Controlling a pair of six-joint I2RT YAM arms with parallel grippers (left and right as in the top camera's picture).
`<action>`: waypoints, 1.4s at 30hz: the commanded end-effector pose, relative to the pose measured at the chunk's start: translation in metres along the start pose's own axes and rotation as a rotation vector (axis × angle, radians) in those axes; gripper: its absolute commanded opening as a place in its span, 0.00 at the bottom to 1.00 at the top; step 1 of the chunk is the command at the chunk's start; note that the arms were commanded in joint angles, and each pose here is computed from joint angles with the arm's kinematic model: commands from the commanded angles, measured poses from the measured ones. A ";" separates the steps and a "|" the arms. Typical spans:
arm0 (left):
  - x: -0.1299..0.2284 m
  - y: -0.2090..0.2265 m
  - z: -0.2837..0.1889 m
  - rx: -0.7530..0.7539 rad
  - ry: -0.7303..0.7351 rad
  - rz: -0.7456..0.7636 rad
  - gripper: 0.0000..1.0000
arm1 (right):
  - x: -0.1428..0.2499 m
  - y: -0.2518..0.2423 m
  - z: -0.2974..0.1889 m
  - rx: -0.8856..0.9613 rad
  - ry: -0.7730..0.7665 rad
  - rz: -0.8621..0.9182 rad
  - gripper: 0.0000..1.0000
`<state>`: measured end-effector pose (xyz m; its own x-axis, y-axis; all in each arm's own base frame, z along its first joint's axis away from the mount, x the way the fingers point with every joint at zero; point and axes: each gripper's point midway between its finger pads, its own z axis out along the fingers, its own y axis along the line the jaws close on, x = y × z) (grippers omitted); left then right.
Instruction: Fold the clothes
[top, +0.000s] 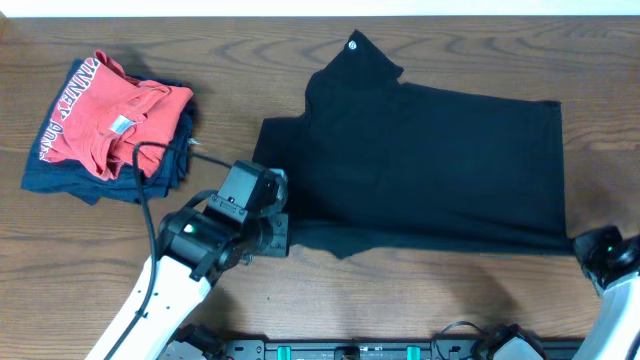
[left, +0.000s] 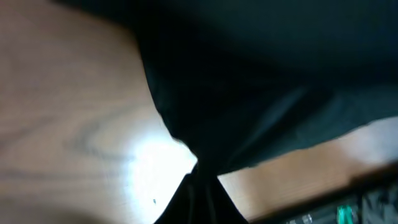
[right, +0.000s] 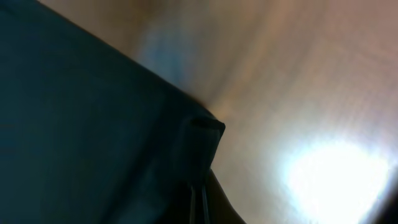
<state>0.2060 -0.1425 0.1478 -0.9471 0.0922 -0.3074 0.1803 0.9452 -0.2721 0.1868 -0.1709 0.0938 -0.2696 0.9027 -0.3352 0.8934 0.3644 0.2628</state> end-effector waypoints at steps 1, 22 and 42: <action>-0.019 0.006 0.007 -0.051 -0.044 0.072 0.06 | -0.001 0.017 0.010 -0.055 0.020 0.015 0.01; -0.130 0.015 0.074 -0.219 -0.321 0.235 0.07 | -0.020 0.119 0.091 -0.282 -0.041 -0.102 0.01; -0.056 0.047 0.082 -0.238 0.004 0.187 0.81 | 0.044 0.046 0.096 -0.040 0.262 -0.131 0.73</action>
<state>0.2978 -0.1223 0.0781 -0.8967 0.2668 -0.3533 0.2609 0.9632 0.0650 0.2604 -0.1349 0.0050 -0.4363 0.8913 -0.1233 0.8333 0.4519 0.3184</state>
